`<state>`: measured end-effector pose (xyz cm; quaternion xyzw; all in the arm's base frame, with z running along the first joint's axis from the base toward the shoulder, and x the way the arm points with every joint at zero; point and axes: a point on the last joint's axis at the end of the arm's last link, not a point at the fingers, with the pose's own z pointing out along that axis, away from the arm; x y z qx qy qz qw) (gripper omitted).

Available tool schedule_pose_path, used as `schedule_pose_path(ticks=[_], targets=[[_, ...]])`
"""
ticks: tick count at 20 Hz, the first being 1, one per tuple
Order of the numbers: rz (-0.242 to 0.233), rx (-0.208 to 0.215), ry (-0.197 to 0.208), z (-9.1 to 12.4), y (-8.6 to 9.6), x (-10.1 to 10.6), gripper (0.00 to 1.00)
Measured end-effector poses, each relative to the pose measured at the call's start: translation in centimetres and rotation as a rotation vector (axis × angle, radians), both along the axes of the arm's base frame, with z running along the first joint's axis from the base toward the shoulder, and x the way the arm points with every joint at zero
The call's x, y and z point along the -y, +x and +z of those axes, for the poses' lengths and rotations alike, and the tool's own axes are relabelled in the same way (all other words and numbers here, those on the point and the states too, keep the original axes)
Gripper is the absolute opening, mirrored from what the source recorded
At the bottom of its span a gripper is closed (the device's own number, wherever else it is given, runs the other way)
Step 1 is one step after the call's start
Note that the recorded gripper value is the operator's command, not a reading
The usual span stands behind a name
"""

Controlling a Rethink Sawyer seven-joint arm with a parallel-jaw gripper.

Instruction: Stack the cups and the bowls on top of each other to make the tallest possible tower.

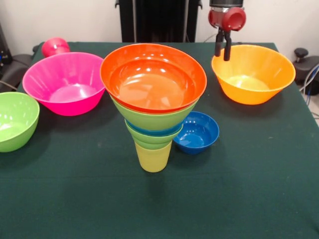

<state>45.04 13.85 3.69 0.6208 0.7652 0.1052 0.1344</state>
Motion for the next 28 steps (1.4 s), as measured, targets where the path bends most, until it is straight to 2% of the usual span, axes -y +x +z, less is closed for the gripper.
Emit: schedule_pose_path(ticks=[5,10,17,20,21,25,28], targets=[[0.046,-0.028,-0.027,-1.1,-1.9,-1.2,1.00],[0.076,-0.043,-0.045,-2.4,-3.6,-0.8,1.00],[0.123,-0.058,-0.064,-4.9,-6.5,2.2,1.00],[0.137,-0.069,-0.061,-4.9,-7.2,3.0,1.00],[0.144,-0.078,-0.055,-4.6,-7.7,3.9,1.00],[0.116,-0.083,-0.024,-3.1,-7.7,5.4,1.00],[0.051,-0.090,0.002,-1.5,-6.8,6.6,1.00]])
